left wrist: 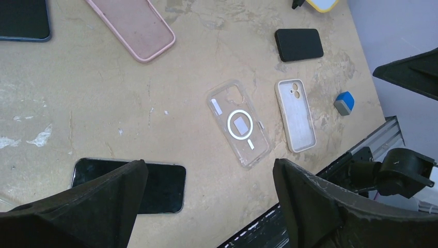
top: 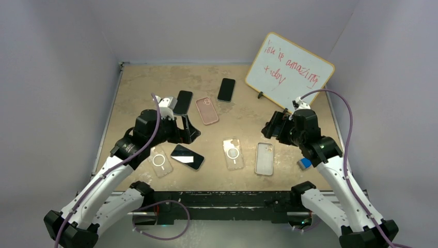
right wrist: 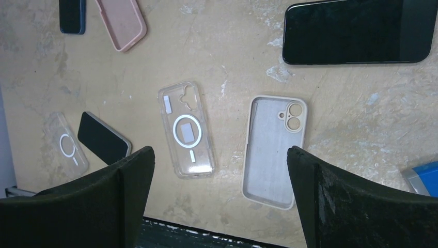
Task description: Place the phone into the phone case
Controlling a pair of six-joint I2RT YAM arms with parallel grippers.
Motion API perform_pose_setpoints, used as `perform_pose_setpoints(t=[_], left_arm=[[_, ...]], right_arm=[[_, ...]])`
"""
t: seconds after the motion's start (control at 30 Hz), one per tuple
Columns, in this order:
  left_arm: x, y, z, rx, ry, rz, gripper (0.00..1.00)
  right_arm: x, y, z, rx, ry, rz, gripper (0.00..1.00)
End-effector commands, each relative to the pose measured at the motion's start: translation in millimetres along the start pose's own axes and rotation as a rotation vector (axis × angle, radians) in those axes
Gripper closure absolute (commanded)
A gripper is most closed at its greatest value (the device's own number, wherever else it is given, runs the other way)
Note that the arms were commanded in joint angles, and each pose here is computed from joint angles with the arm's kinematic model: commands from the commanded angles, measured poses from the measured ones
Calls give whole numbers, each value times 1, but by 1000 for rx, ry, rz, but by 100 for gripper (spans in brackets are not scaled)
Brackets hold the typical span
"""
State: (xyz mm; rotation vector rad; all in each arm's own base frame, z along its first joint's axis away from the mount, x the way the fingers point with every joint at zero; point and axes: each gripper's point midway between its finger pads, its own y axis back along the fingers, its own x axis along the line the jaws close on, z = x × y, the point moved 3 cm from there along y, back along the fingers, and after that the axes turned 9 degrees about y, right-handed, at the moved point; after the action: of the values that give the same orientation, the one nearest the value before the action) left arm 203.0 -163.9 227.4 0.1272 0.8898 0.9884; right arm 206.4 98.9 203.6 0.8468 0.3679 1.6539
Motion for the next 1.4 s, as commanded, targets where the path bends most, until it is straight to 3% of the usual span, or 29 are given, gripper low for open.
perform_pose_setpoints(t=[0.0, 0.3, 0.53, 0.63, 0.83, 1.07, 1.2, 1.37], left_arm=[[-1, 2, 9, -49, 12, 17, 3], [19, 1, 3, -43, 57, 135, 4], [62, -2, -17, -33, 187, 394, 5], [65, -11, -24, -11, 200, 381, 5], [42, -28, -36, 133, 117, 200, 5], [68, -30, -50, 178, 184, 383, 6], [68, -16, -32, 92, 151, 416, 7], [52, 20, 7, -105, 84, 372, 5]], right_arm=[[0, 5, 2, -11, -18, -11, 1], [-5, 5, 2, -9, -40, -49, 1], [-13, -8, -5, 2, -91, -100, 2], [-18, -20, -3, 15, -91, -151, 3], [-20, -49, 9, 55, -68, -208, 1], [3, -71, 6, 116, 18, -41, 3], [30, -76, -5, 115, 73, 100, 3], [61, -85, -19, 136, 153, 166, 1]])
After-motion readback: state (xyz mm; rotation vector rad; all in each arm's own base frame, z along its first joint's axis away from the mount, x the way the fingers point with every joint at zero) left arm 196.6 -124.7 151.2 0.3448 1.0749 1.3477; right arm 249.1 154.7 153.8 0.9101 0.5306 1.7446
